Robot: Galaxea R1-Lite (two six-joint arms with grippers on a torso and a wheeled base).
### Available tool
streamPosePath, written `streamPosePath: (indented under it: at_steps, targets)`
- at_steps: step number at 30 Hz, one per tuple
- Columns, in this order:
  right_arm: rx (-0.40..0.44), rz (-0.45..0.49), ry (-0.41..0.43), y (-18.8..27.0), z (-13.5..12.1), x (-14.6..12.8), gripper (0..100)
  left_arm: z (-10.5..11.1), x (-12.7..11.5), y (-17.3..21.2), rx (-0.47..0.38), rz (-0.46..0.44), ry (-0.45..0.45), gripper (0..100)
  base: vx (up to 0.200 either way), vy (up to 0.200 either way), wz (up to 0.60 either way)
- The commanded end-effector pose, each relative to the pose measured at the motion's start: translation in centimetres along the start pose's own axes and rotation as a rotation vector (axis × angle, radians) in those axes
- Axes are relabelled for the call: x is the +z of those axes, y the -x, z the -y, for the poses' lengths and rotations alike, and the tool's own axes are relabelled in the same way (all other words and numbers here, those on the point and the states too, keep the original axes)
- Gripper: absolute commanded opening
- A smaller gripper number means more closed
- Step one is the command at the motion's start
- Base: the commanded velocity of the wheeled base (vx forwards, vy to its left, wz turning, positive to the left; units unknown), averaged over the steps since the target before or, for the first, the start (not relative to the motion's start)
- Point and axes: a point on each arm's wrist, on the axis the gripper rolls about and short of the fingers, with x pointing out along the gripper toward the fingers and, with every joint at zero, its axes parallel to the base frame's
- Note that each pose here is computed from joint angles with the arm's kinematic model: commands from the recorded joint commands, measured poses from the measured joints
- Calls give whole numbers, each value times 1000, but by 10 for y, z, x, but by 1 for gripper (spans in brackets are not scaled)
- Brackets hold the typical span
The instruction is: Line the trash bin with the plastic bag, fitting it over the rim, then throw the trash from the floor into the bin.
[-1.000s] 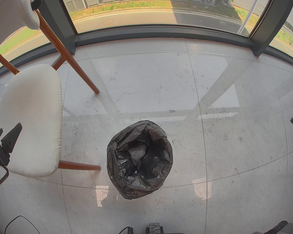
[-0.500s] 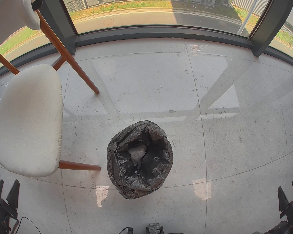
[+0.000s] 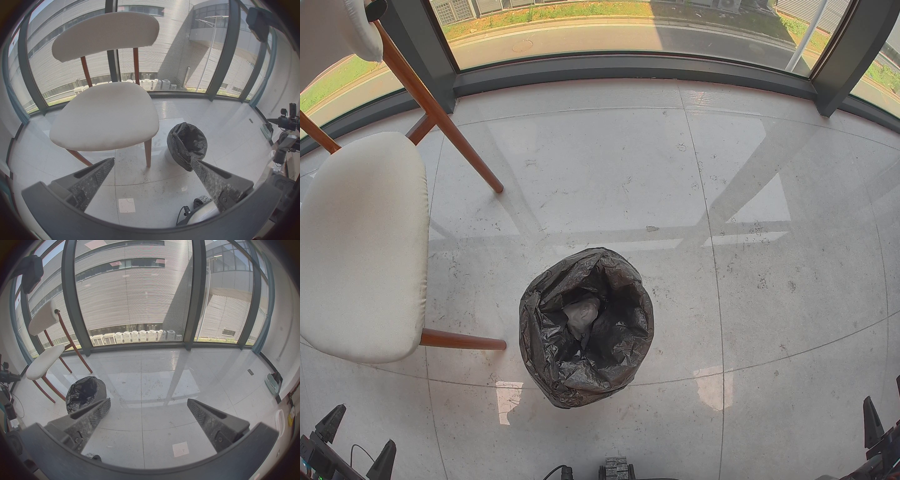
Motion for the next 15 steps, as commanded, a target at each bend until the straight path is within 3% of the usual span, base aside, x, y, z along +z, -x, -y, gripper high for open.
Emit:
streamPosePath:
  at_steps: [1, 7, 11, 15]
  targets:
    - [-6, -4, -6, 0, 0, -5, 100, -1, -6, -2, 79, -12, 69, 100, 0, 0, 0]
    - [-9, -4, -4, 0, 0, -5, 100, -1, -6, -2, 117, -11, 76, 100, 0, 0, 0]
    - [-12, -15, -5, -1, 0, -5, 100, 1, -7, 1, 213, 27, 80, 100, 0, 0, 0]
    - [-15, -15, -5, -1, 0, -5, 100, 2, -8, 4, 138, 67, 38, 100, 0, 0, 0]
